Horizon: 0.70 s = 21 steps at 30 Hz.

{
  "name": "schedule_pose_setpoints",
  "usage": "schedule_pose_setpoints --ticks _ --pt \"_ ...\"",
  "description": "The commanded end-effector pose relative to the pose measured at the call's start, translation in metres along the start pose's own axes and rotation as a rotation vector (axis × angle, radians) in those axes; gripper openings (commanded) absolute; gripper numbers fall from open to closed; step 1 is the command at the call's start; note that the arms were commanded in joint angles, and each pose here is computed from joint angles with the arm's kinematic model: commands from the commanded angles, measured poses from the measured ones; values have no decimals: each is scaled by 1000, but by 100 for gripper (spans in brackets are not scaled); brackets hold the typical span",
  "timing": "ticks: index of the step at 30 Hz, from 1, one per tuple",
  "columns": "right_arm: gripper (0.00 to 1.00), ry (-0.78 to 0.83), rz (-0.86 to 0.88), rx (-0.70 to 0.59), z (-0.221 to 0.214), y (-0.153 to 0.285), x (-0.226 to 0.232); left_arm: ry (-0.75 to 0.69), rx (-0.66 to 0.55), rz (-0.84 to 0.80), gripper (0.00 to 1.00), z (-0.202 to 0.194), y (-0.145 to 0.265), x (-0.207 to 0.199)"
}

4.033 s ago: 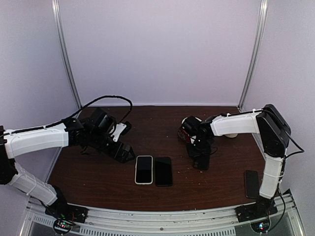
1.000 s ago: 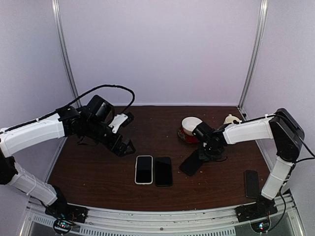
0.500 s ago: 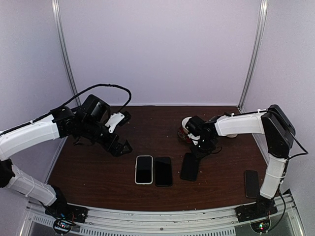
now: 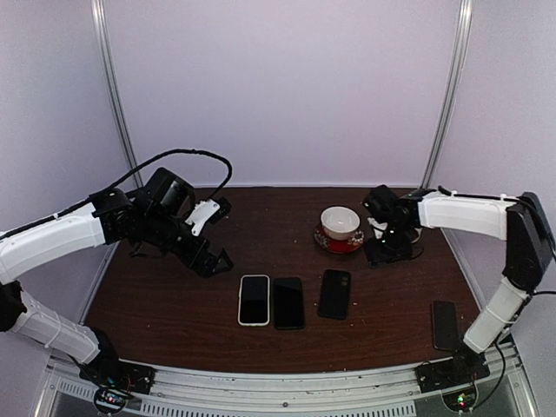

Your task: Put the phone into the phone case

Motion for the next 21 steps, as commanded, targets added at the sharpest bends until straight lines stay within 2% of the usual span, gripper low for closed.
schedule_pose_setpoints --ticks 1,5,6,10,14,18,21 --pt "77 -431 -150 32 -70 10 -60 -19 -26 -19 98 1 5 -2" --pt "98 -731 -195 -79 -118 21 -93 -24 -44 -24 98 1 11 -3" --pt "99 -810 -207 -98 -129 23 -101 -27 -49 -24 98 0 12 -3" --pt "99 -1116 -219 -148 -175 22 -119 -32 -63 -44 98 1 16 -5" --pt "100 -1316 -297 -193 -206 17 -131 -32 -59 -55 98 0 15 -6" --pt "98 -1404 -260 -185 -205 7 -140 -36 -64 -54 97 0 16 -6" --pt "96 -1420 -183 -71 -200 -11 -145 -37 -69 -54 98 1 18 -6"
Point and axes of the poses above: each gripper's point midway between its finger pads, its own y axis back along the fingers, its own x axis along the line the jaws close on, z = x × y, the point moved 9 cm from there along y, back along the fingers, and after that the axes turned 7 degrees about y, right-handed, at the moved point
